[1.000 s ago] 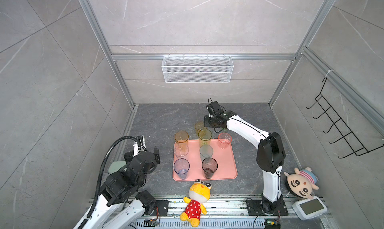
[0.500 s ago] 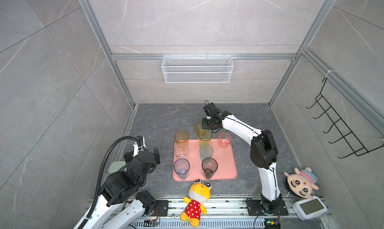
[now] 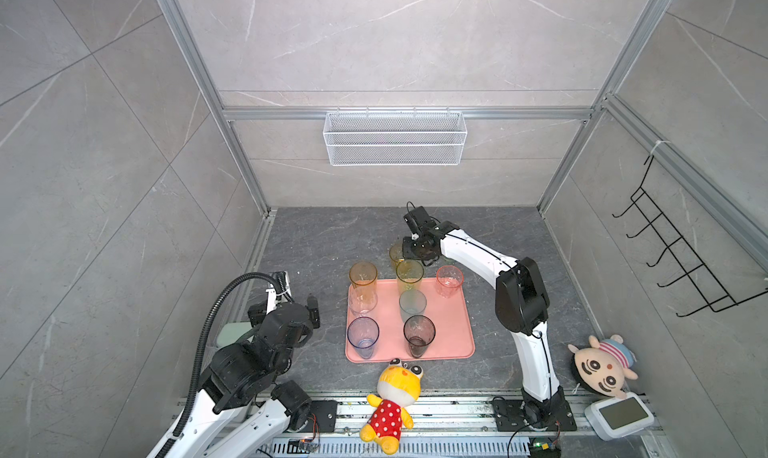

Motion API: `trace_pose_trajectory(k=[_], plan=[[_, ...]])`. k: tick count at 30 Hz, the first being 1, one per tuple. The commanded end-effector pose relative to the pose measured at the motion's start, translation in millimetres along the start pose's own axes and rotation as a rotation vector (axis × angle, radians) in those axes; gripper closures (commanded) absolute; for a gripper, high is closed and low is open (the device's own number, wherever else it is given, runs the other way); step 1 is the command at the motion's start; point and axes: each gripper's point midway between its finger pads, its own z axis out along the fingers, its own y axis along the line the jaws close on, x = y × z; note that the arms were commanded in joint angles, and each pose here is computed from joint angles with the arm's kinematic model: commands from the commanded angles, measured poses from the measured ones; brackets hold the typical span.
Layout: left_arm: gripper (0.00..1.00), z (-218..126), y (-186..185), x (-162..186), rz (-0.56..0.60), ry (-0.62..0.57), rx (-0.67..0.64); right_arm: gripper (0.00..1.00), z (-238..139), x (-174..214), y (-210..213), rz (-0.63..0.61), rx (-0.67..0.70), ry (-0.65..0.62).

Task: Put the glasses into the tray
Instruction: 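Move the right gripper over the amber glass beyond the tray, then lower the right gripper onto the amber glass rim and close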

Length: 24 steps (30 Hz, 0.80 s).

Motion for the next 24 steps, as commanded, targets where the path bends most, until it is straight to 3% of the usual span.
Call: trace_pose_trajectory(k=[1, 24], plan=[[0.04, -1.5, -1.0, -2.5, -0.032, -0.012, 0.01, 0.63, 7.9, 6.7, 2.3, 0.001, 0.005, 0.032], [0.03, -1.6, -1.2, -1.8, -0.03, -0.01, 0.011, 0.9, -2.5, -4.9, 0.2, -0.012, 0.022, -0.009]])
